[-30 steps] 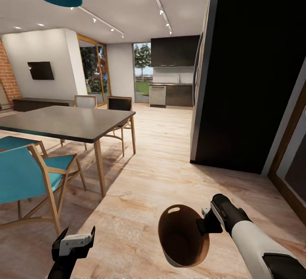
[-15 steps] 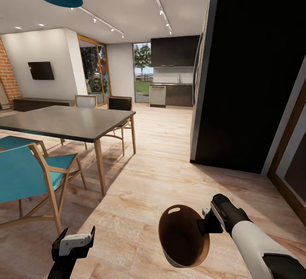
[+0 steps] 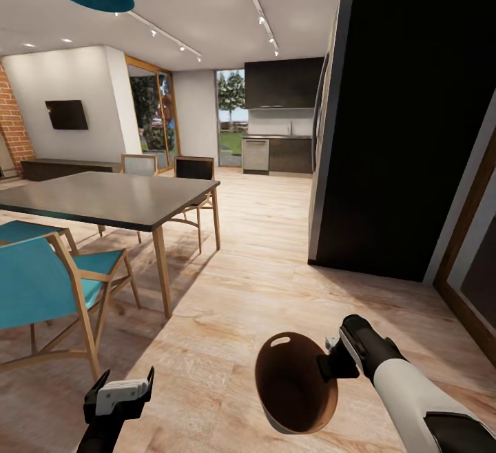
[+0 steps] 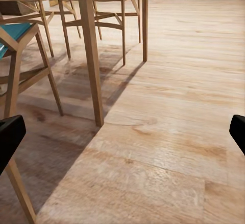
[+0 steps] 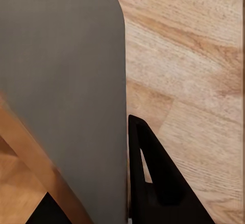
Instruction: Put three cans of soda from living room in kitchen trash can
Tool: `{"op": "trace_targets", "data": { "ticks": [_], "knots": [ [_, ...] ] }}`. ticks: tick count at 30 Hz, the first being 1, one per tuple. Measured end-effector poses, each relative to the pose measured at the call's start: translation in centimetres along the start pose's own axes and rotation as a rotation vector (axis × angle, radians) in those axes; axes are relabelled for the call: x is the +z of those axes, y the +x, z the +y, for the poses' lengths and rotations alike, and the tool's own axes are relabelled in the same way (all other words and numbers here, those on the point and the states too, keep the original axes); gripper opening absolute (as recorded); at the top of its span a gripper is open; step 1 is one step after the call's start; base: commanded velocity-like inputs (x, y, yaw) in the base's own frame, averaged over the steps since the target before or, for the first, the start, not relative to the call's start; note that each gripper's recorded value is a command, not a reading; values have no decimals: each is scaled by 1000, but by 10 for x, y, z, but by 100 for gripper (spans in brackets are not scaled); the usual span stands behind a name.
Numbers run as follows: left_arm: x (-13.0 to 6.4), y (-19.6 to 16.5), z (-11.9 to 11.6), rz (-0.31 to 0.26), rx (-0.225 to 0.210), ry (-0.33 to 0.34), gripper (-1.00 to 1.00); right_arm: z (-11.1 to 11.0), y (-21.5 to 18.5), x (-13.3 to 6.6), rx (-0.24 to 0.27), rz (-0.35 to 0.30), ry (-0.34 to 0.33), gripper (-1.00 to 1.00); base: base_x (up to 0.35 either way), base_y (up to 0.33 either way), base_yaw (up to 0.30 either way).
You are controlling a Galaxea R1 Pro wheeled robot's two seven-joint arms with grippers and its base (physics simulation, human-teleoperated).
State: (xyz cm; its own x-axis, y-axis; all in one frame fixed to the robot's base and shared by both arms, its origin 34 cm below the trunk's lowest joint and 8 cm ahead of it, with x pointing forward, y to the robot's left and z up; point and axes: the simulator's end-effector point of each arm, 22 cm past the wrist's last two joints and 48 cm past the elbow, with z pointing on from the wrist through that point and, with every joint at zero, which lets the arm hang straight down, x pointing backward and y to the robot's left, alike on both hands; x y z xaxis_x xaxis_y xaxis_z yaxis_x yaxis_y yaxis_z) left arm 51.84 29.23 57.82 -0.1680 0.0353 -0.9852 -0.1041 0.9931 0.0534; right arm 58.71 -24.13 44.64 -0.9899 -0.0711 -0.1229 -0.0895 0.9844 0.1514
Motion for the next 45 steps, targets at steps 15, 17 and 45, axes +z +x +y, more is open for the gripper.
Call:
{"op": "trace_targets", "data": {
  "ticks": [15, 17, 45],
  "knots": [
    [1, 4, 0, 10, 1, 0, 100, 0, 2, 5, -2, 12, 5, -100, 0, 0, 124],
    [1, 5, 0, 12, 1, 0, 100, 0, 3, 6, -1, 14, 4, -100, 0, 0, 177],
    [2, 19, -1, 46, 5, 3, 100, -2, 10, 21, 1, 47, 5, -100, 0, 70, 157]
  ]
}}
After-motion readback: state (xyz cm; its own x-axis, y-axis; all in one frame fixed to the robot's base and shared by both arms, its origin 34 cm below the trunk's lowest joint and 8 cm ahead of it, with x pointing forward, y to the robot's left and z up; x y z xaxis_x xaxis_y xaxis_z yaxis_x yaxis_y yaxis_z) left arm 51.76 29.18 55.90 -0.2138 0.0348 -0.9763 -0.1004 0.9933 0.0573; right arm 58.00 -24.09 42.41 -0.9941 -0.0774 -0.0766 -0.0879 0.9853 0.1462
